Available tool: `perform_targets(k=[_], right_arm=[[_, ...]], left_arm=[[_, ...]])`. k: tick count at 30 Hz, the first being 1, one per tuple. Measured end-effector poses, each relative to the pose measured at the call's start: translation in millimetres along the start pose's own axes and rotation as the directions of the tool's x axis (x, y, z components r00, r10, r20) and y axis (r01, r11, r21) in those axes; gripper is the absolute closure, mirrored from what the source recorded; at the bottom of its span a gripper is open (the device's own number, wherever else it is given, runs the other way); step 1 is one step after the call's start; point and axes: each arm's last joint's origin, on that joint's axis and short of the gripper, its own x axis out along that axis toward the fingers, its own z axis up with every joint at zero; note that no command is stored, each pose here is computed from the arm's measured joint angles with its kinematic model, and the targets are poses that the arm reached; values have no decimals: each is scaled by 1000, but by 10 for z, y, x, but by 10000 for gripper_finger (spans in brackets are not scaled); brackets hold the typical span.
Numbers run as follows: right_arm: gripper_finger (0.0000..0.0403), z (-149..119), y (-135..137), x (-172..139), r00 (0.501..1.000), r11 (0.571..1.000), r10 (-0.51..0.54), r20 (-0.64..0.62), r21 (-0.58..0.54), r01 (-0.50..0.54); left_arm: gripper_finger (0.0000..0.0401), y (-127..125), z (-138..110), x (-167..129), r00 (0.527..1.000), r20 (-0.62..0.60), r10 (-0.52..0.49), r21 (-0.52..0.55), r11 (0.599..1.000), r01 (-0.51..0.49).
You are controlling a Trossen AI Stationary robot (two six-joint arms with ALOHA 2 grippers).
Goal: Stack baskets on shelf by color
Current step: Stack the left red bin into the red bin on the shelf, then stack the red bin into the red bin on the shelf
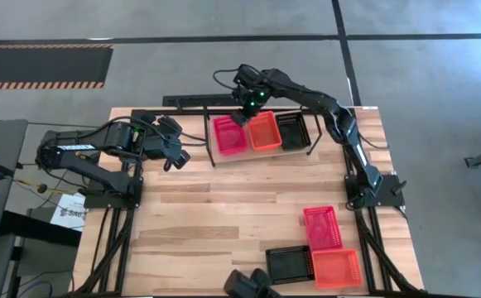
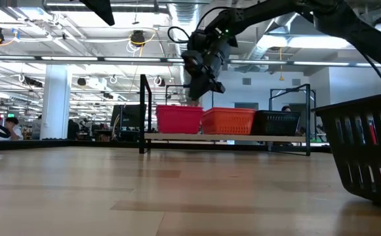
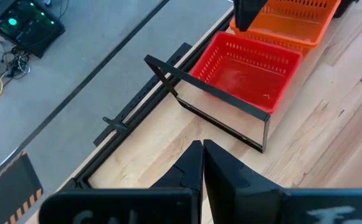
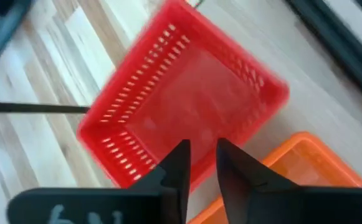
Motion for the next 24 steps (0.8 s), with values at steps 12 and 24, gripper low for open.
perform_targets(k=[12, 24], right_arm=[[318, -68, 497, -83, 999, 996, 11, -31, -92, -14], [375, -777, 1338, 85, 885, 923, -337, -320, -298, 244]], left_arm=[[401, 0, 0, 0, 1000, 0, 0, -9, 1000, 0], [401, -2, -1, 0, 1000, -2, -4, -18, 1000, 4]])
